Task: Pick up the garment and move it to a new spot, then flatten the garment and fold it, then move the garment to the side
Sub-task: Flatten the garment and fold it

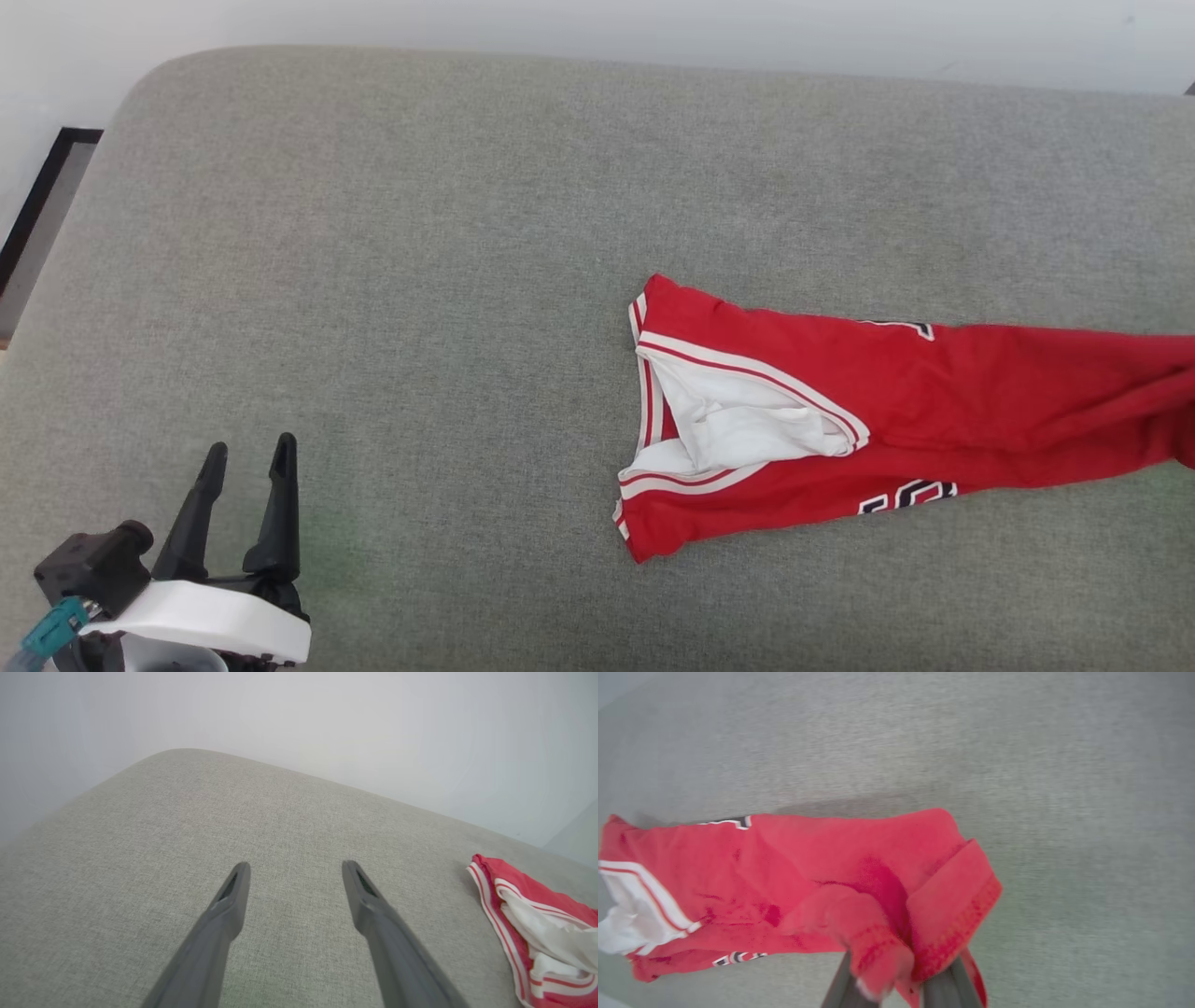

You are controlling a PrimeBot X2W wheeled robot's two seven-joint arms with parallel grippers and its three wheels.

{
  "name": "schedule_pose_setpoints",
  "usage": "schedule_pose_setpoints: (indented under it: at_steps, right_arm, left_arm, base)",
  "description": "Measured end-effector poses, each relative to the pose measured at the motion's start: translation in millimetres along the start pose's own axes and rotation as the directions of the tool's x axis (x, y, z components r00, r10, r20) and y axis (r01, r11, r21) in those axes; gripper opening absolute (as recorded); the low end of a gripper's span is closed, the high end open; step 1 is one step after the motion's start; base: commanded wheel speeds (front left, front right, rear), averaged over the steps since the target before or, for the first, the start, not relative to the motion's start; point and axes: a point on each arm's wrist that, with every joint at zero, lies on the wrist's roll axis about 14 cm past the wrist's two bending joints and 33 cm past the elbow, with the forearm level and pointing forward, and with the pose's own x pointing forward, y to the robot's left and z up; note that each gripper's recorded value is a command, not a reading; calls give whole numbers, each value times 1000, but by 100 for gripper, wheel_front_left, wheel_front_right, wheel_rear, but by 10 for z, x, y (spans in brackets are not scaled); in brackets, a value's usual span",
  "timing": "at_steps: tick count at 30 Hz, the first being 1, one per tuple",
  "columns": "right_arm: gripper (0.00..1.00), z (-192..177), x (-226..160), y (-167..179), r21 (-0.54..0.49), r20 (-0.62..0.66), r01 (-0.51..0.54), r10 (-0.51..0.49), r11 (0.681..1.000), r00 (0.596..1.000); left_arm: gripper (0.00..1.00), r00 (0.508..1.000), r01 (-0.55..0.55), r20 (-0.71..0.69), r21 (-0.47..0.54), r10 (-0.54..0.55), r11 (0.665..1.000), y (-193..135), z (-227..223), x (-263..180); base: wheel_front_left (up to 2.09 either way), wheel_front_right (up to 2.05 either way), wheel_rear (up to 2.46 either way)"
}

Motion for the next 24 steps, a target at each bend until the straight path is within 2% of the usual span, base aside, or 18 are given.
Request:
schedule_pose_setpoints:
  at_steps: [4,9,14,18,24]
  right_arm:
    - [0,22,-49,407,-32,21,-127,128,991,992]
    - [0,-89,-101,974,-127,2,-270,272,955,962]
    - [0,-276,-67,1576,-228,-62,-393,389,891,919]
    - [0,-454,22,2028,-270,-129,-484,467,832,875]
    - [0,-611,192,2530,-320,-195,-558,523,766,830]
  left_arm:
    - [100,1000,2,14,1,-2,1000,1,26,-15]
    - [100,1000,-2,16,-2,2,1000,10,16,-71]
    - [100,1000,-7,23,-7,8,1000,23,28,-128]
    - [100,1000,-10,24,-14,10,1000,14,19,-161]
    - [100,999,-27,26,-18,27,999,59,22,-215]
  base:
    - [0,0,0]
    - [0,0,0]
    - [0,0,0]
    - [0,0,0]
    - [0,0,0]
